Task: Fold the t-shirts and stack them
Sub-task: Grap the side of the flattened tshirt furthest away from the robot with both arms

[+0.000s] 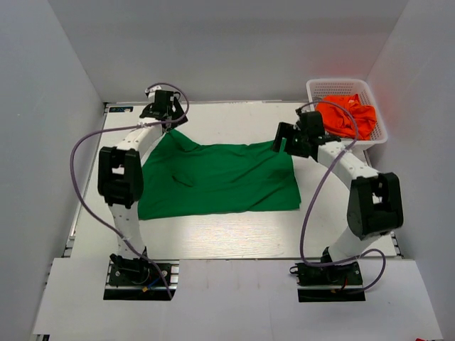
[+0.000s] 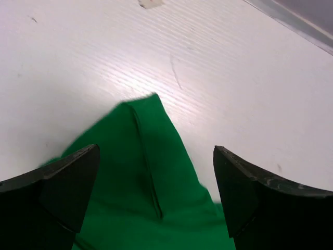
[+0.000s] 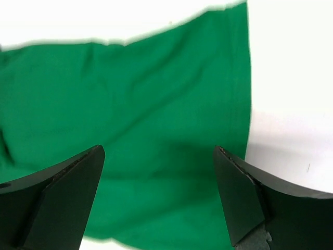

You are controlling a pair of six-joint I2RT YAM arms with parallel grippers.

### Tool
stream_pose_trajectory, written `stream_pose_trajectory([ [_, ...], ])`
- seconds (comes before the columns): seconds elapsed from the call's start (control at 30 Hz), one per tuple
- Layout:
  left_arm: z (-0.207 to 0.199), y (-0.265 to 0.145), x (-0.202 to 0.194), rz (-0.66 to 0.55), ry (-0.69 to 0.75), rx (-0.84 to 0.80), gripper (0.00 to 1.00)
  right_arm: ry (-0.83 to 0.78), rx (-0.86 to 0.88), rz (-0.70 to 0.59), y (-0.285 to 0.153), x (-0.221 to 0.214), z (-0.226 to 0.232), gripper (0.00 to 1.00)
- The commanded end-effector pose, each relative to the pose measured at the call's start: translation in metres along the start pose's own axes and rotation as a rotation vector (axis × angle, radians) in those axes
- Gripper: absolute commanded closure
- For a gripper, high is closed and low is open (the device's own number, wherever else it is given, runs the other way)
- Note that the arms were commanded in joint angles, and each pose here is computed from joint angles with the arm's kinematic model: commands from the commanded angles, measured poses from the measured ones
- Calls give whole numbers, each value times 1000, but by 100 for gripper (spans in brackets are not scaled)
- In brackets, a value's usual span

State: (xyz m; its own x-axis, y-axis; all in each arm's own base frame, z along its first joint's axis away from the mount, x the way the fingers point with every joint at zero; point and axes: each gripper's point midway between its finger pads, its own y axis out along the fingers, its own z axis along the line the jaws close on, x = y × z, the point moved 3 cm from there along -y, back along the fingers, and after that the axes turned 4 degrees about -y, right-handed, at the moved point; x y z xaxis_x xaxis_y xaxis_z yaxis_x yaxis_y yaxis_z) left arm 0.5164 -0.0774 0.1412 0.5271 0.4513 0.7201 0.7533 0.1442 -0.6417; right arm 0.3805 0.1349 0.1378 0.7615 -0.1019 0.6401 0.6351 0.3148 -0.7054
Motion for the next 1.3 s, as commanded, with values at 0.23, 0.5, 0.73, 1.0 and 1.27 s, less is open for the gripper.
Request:
stream_pose_trajectory([
  [0.23,16,63,7,94,10,67,6,-50,-189,-76,38,67,-20,10],
  [0.5,6,82,-12,144,15,-14,28,-27,-240,13,85,63,-31,10],
  [0.73,3,89,-9,142,35,-17,46,-9,-234,16,101,64,-33,10],
  [1.0,2,87,-4,136,47,-13,45,-17,-288,2,102,68,-42,10],
  [1.27,-10,87,3,127,47,-75,49,-18,-329,4,107,66,-49,10],
])
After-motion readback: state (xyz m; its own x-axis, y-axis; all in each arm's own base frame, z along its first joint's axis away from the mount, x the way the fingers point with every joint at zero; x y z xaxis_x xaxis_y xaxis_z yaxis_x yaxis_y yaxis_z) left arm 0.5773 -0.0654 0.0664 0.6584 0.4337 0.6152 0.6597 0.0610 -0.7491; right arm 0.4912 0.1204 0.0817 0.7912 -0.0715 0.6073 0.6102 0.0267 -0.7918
